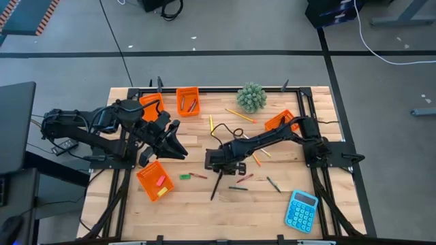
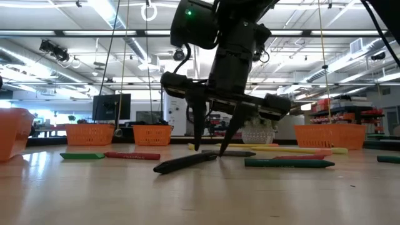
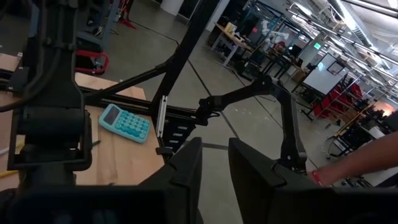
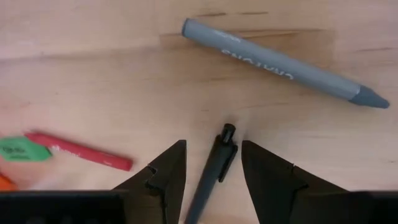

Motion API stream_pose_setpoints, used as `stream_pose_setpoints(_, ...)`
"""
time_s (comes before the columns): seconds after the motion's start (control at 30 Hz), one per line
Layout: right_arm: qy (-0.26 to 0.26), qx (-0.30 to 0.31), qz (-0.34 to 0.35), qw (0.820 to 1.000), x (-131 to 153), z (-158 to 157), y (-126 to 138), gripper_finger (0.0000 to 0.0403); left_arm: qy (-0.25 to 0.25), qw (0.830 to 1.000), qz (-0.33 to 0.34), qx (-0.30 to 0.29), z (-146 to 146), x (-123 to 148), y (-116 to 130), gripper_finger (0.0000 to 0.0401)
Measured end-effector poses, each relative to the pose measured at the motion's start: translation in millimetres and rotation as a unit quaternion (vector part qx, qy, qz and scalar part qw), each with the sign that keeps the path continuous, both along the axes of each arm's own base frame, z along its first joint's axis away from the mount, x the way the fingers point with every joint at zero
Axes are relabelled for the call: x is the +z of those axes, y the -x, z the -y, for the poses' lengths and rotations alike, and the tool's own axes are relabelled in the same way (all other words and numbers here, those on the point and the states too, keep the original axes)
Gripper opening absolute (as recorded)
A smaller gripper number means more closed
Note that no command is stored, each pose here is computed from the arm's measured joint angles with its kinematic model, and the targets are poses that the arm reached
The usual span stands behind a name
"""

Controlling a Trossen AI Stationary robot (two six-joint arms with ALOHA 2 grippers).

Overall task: Sort crayons/erasers/pens/pencils in bins
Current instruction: Put the black pen into the right orange bin

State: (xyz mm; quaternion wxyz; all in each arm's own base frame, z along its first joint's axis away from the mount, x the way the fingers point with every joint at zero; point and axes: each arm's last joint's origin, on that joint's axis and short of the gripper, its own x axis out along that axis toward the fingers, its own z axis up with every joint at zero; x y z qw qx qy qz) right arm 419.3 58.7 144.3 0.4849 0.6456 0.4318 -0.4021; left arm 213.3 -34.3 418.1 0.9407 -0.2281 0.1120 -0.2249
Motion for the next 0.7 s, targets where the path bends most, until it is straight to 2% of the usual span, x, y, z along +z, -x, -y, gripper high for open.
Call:
stream_pose_setpoints(0.2,-0.009,-0.029,-0.005,1.000,-3.7,-1.6,1.7,0.0161,0.000,1.000,0.000,0.000,-0.1,0.0,0.0,0.0087)
stream_pose_setpoints(0.53,-0.037,-0.033,0.017,0.999,-2.5,-13.0,-1.8,0.0160,-0.001,1.000,-0.006,0.000,0.0,-1.1,0.1,0.0085)
stream_pose_setpoints(0.7,-0.040,-0.032,0.015,0.999,-2.5,-20.6,-0.4,0.0135,-0.002,1.000,-0.010,0.000,-0.1,-2.0,0.2,0.0083)
